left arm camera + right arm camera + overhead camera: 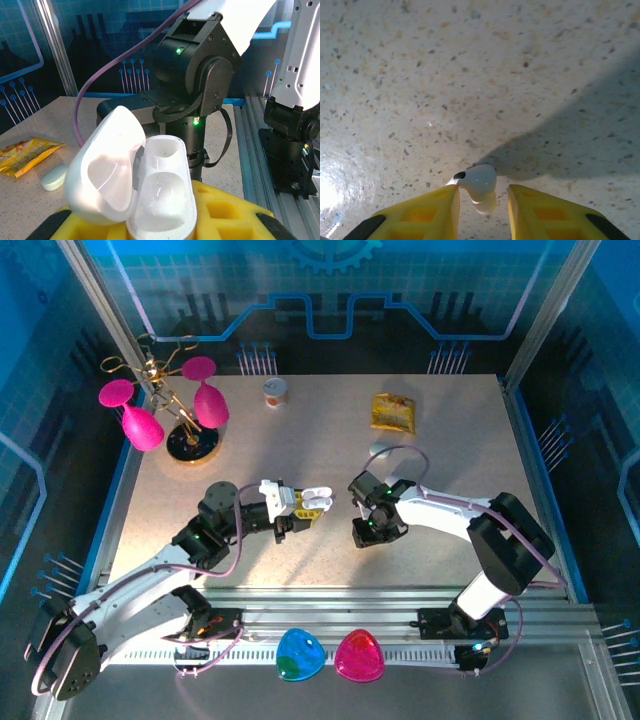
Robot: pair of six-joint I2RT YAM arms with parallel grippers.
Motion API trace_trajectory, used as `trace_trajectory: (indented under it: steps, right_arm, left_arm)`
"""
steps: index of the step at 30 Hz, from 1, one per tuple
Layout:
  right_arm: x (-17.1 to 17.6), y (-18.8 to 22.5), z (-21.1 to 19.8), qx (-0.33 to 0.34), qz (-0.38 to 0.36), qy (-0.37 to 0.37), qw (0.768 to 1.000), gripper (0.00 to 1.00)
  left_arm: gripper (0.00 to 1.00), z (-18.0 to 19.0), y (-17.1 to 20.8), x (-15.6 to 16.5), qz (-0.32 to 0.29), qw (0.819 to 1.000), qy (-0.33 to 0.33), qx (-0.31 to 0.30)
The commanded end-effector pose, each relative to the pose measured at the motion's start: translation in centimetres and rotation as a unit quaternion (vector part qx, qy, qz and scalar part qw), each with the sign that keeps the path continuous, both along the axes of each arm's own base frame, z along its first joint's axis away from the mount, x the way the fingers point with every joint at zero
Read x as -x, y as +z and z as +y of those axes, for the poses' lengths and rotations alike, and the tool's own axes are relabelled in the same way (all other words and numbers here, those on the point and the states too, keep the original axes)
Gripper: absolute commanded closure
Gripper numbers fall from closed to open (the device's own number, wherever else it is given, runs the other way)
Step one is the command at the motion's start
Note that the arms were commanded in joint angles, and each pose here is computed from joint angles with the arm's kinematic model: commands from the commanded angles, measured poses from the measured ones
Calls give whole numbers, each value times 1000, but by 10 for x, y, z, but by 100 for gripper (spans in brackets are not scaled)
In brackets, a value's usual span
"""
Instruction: Insert the wireless bluetooth earbuds into the charging case
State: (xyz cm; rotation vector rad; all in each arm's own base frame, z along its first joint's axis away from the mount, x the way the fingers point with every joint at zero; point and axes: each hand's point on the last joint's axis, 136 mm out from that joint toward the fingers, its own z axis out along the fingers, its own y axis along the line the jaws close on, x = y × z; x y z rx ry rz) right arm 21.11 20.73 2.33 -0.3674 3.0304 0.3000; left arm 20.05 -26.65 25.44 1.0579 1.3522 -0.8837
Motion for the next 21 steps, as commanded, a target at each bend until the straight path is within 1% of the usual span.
trace_trajectory:
  steps: [1,8,12,14,16,19,21]
  right_arm:
    - [8,-6,-9,4,15,-19,1000,71]
    - [11,6,26,-102,27,-8,994,62]
    - [11,16,43,-162,20,7,986,61]
    - [9,21,47,-180,15,5,983,60]
    - [7,23,43,-177,6,2,984,60]
    - [2,22,29,-140,-11,-3,990,59]
    - [-1,22,23,-127,-19,-8,992,57]
  left_arm:
    - [77,0,6,-3,-19,1000,4,0]
    - [77,0,5,-4,-15,1000,5,-1]
    - [76,0,3,-5,-13,1000,6,-1]
    - [76,0,3,-4,-12,1000,6,-2]
    - [76,0,3,-4,-12,1000,5,-1]
    - [76,1,2,-4,-12,1000,7,-1]
    - [76,1,2,-4,-11,1000,7,-1]
